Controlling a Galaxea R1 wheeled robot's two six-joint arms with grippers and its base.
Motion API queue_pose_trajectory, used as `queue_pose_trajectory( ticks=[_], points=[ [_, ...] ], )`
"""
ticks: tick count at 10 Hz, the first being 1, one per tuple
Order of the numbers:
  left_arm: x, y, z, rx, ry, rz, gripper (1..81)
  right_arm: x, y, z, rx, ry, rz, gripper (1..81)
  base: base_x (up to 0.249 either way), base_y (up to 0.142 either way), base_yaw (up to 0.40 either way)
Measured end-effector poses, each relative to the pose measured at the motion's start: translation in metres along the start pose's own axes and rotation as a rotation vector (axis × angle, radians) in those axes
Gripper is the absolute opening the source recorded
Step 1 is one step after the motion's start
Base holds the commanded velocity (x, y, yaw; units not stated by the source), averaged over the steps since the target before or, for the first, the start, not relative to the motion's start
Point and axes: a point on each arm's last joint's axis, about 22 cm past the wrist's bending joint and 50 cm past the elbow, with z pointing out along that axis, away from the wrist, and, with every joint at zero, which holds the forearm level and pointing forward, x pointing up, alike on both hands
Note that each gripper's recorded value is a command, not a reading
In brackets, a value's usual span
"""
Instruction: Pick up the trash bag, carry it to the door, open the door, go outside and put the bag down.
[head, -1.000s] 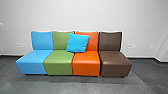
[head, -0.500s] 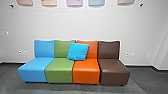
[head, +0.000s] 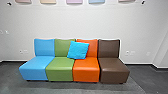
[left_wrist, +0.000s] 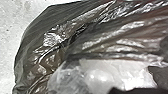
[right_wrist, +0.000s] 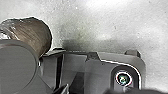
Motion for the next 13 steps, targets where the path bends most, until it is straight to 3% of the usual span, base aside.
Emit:
queue_pose_trajectory(
  ticks=[3,6,7,9,13],
  points=[
    [-0.027,0.009,-0.011,0.001,-0.030,-0.002,1.0,-0.026,-0.007,-0.009,-0.004,-0.032,0.024,81.1,0.000,0.000,0.000],
    [-0.101,0.019,-0.010,-0.012,-0.119,0.021,1.0,-0.052,-0.006,-0.014,-0.031,-0.063,0.036,81.1,0.000,0.000,0.000],
    [-0.112,0.018,-0.017,-0.010,-0.124,0.038,1.0,-0.057,-0.009,-0.010,-0.038,-0.060,0.031,81.1,0.000,0.000,0.000],
    [-0.112,0.024,-0.036,-0.012,-0.100,0.052,1.0,-0.068,-0.029,-0.007,-0.029,-0.047,0.010,81.1,0.000,0.000,0.000],
    [-0.132,0.058,-0.062,-0.049,-0.078,0.100,1.0,-0.095,-0.057,-0.018,-0.023,-0.023,-0.029,81.1,0.000,0.000,0.000]
  ],
)
